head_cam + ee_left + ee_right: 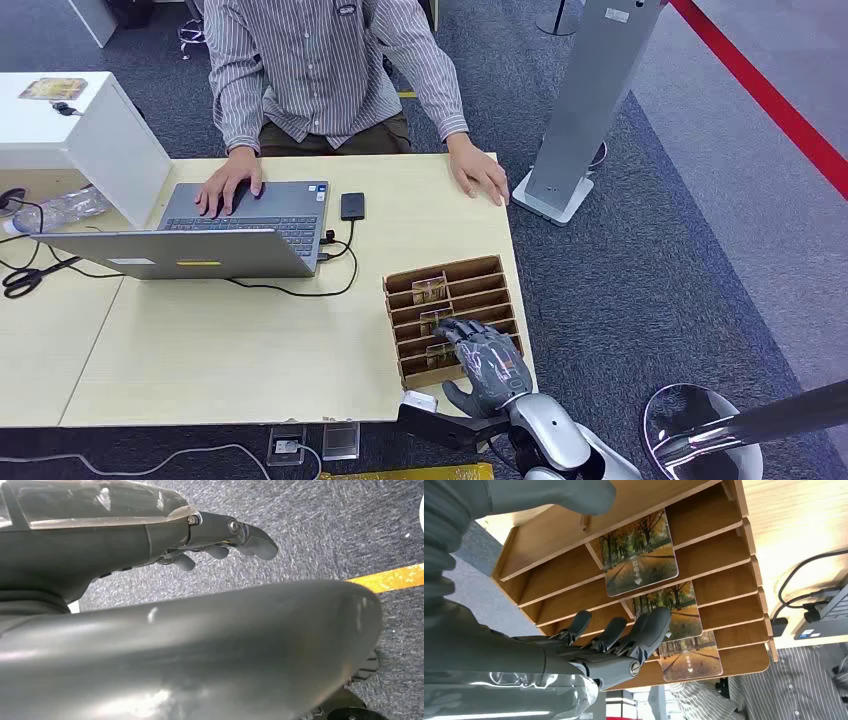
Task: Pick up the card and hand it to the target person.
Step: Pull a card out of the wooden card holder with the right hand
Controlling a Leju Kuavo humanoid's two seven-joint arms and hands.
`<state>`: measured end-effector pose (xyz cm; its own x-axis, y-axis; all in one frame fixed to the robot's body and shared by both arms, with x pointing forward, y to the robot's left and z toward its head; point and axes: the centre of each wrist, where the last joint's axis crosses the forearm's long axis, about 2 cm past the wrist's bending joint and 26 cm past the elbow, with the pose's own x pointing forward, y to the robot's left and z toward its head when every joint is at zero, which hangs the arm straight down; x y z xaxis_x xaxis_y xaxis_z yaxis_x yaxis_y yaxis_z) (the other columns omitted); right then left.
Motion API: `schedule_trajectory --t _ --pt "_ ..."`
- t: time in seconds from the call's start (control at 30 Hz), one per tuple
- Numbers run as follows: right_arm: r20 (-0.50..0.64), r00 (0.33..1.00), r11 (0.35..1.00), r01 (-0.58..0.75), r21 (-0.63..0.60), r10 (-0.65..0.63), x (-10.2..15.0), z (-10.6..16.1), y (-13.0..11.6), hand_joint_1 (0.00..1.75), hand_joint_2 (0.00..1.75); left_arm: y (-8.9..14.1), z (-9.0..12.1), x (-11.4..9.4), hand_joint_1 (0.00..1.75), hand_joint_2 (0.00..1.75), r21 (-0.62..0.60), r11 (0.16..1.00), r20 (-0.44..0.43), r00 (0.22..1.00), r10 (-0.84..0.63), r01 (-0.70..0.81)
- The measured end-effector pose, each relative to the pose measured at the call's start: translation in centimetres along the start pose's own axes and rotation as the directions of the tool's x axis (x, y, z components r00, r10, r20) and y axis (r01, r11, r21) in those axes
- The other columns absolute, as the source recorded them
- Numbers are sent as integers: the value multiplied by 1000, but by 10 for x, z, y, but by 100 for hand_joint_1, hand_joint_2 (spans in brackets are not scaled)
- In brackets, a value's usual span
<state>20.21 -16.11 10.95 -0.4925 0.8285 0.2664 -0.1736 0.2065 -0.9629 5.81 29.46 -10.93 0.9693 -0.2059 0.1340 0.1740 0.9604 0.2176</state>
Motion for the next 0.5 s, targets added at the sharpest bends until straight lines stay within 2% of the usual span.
schedule_trajectory --t 0.2,0.5 --pt "-8 1000 1000 3 0 -3 -2 -1 1 68 175 0 0 0 0 0 0 1000 5 1000 -1 1" --pt "-24 1000 1000 7 4 -7 -2 -1 4 92 175 0 0 0 0 0 -3 1000 5 1000 -2 2"
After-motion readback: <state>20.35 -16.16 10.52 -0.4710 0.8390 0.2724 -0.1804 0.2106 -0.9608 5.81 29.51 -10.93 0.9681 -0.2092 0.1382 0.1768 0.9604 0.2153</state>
